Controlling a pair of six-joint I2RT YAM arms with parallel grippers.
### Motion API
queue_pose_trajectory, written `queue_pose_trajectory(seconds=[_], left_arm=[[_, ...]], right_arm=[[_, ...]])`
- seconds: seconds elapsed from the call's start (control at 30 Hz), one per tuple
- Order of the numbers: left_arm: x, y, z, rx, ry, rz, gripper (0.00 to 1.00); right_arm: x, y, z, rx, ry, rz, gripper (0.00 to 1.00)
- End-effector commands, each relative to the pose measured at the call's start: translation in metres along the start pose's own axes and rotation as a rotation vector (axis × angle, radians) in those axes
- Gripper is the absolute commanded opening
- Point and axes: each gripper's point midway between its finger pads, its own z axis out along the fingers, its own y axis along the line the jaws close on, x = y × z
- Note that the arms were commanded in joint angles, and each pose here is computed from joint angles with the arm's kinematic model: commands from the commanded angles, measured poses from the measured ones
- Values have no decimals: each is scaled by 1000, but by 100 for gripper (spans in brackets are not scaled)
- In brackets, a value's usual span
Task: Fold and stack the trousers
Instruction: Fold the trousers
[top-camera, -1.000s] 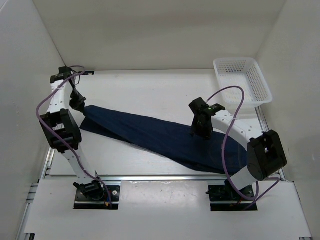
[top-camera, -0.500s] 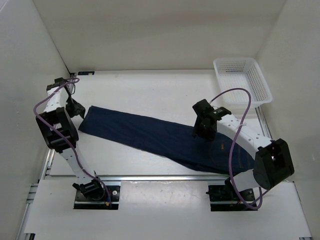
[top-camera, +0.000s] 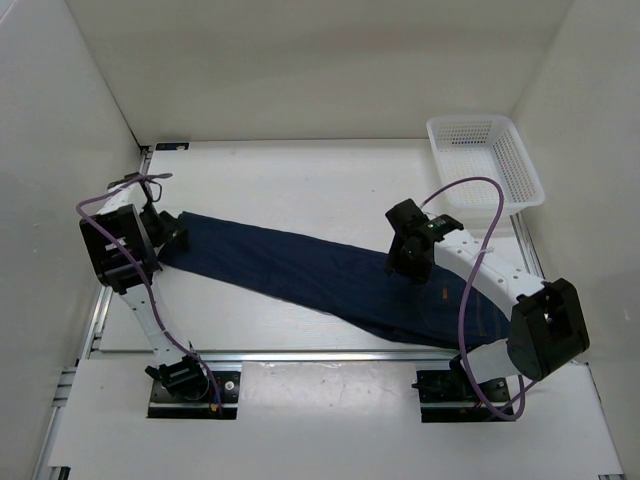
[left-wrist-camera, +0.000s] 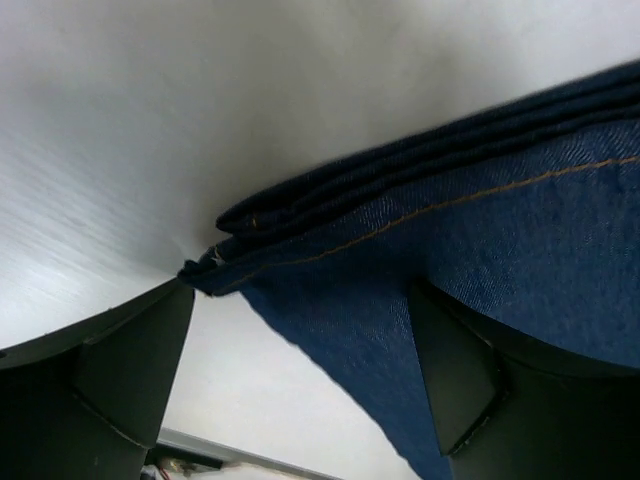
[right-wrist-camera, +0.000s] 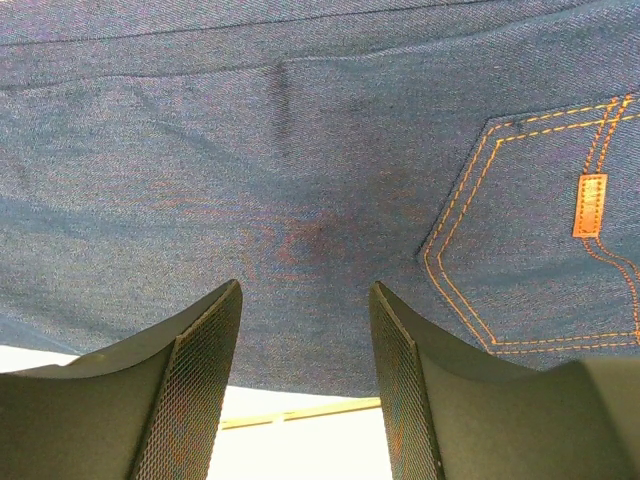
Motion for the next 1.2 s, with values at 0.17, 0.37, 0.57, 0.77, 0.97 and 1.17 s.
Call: queue_pose_trajectory(seconds=[0.17, 0.37, 0.57, 0.77, 0.97, 1.17], left_arm=[[-7, -7, 4, 12, -33, -103, 94], [-18, -14, 18, -16, -44, -130, 51], [-39, -6, 10, -42, -86, -154, 10], [-76, 1, -54, 45, -226, -216, 10], [-99, -9, -127, 151, -359, -172, 10], [-103, -23, -180, 240, -453, -69, 10]], right_arm=[[-7, 3, -13, -27, -24, 8, 60], [-8, -2, -19, -20, -42, 9, 60], [-4, -7, -22, -6, -29, 15, 60], [-13, -20, -40, 38, -76, -4, 60], [-22, -75, -24, 25, 30, 209, 62], [-14, -122, -11, 53, 99, 441, 62]])
